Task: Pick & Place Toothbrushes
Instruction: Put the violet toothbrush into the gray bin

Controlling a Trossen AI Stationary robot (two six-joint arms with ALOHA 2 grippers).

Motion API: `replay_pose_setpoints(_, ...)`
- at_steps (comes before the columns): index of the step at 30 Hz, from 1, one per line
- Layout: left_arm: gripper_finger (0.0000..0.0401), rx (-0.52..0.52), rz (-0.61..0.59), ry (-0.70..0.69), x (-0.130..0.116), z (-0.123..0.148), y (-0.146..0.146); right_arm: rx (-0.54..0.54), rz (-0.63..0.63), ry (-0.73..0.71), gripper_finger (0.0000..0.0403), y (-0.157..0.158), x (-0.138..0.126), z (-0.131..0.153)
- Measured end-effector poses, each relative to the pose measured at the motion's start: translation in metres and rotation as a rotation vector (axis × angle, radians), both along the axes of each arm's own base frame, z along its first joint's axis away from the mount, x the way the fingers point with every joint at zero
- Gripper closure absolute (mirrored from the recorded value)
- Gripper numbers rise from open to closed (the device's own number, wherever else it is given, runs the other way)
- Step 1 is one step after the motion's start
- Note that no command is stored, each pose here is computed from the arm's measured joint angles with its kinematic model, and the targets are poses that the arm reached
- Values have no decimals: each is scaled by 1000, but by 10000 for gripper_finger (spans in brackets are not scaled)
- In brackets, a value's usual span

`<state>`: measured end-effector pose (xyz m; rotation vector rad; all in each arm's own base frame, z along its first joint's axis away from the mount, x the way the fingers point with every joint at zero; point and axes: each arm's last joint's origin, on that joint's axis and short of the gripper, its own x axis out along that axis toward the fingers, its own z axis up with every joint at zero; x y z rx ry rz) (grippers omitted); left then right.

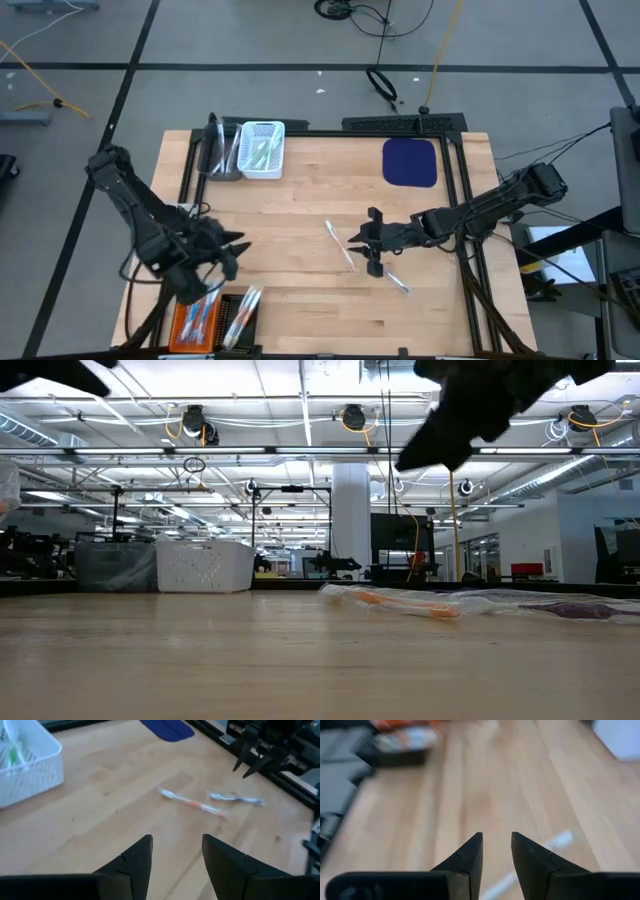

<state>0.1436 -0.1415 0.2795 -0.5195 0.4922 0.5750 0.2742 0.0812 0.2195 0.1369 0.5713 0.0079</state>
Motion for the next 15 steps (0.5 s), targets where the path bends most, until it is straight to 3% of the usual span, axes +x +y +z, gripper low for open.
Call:
replay_pose_setpoints(7,226,86,-64,44,41,-6,1,8,-97,257,310,-4,-17,-20)
replay_pose_setpoints(15,226,131,-138,72,82,-19,1,80,-175,392,310,1,-42,-53)
